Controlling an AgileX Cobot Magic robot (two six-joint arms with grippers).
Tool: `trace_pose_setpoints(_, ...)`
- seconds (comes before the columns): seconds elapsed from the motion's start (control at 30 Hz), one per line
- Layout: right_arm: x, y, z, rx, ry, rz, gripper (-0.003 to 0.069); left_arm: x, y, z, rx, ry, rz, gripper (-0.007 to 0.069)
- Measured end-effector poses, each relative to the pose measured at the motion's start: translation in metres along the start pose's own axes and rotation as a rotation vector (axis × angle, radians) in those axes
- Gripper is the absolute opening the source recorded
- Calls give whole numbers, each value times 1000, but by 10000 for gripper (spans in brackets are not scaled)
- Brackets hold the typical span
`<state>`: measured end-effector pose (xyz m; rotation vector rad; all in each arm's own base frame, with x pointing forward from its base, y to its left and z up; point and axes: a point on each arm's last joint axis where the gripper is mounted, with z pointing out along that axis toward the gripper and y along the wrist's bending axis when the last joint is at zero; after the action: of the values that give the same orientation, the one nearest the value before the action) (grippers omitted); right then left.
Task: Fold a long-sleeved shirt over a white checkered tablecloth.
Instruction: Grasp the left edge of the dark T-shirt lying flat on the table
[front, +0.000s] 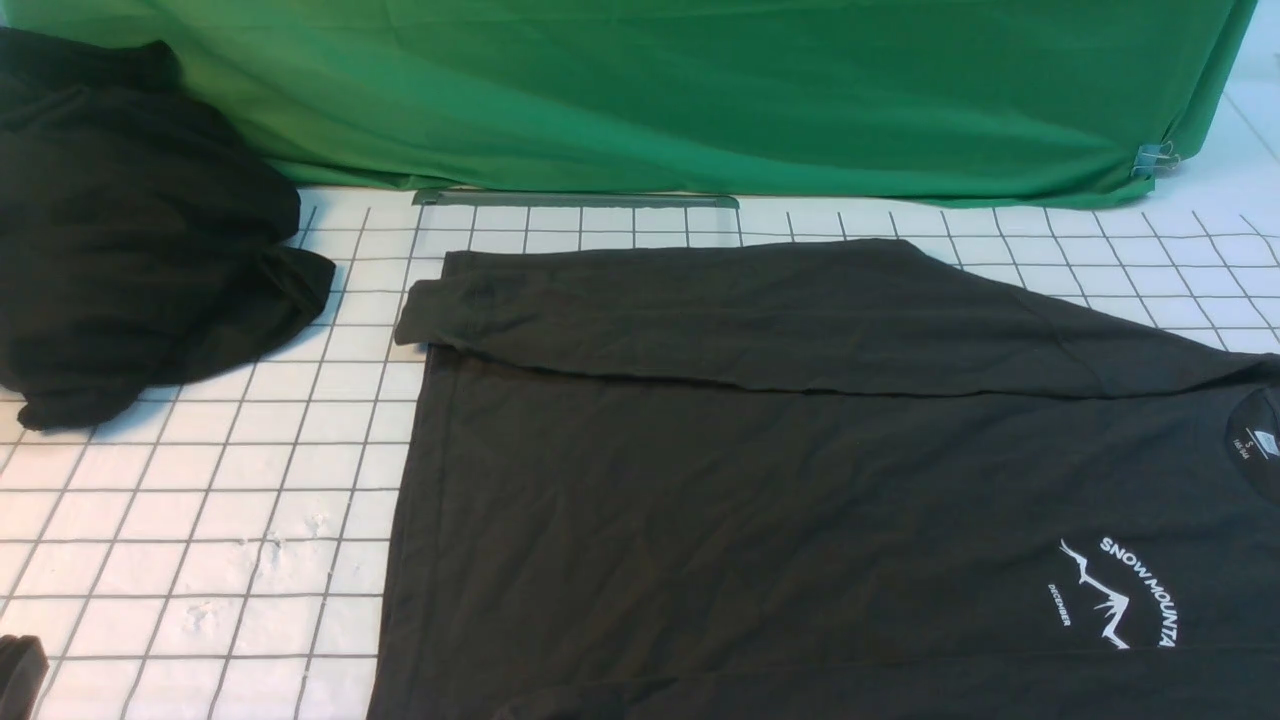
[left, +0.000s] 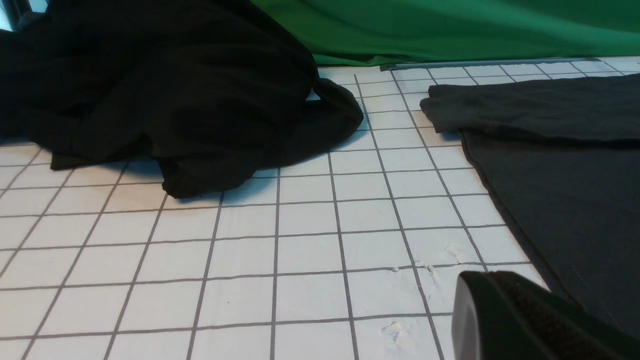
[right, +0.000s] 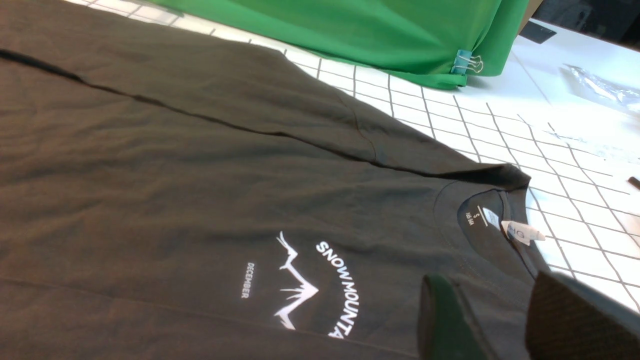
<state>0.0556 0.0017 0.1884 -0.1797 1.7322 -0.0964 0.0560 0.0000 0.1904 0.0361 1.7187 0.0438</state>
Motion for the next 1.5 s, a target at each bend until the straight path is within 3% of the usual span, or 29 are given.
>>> trace_pose_setpoints(1.0, -2, 0, 0, 3, -23, -29, 239, 0, 0, 0, -2, 0, 1, 3)
trace_pose_setpoints(1.07, -3, 0, 0, 3, -29, -16, 239, -1, -1, 0, 14, -6, -123, 3)
trace_pose_setpoints(1.1, -3, 0, 0, -1, -35, 23, 239, -2, -3, 0, 33, -14, -275, 3)
trace_pose_setpoints(1.13, -4, 1, 0, -9, -46, 101, 239, -2, -4, 0, 51, -18, -406, 3)
trace_pose_setpoints(1.17, -6, 1, 0, -23, -65, 245, 239, -4, -7, 0, 87, -20, -671, 3)
trace_pose_setpoints(1.2, -7, 2, 0, -28, -71, 298, 239, -5, -7, 0, 92, -20, -710, 3)
trace_pose_setpoints(1.23, -9, 2, 0, -42, -88, 453, 239, -6, -9, -1, 125, -13, -935, 3)
trace_pose_setpoints(1.3, -12, 2, -1, -60, -117, 669, 239, -8, -12, -1, 168, -2, -1215, 3)
trace_pose_setpoints(1.37, -13, 1, -1, -68, -134, 760, 239, -10, -12, -1, 179, -6, -1297, 3)
trace_pose_setpoints(1.5, -14, 1, -1, -74, -145, 825, 239, -10, -11, -1, 170, -15, -1282, 3)
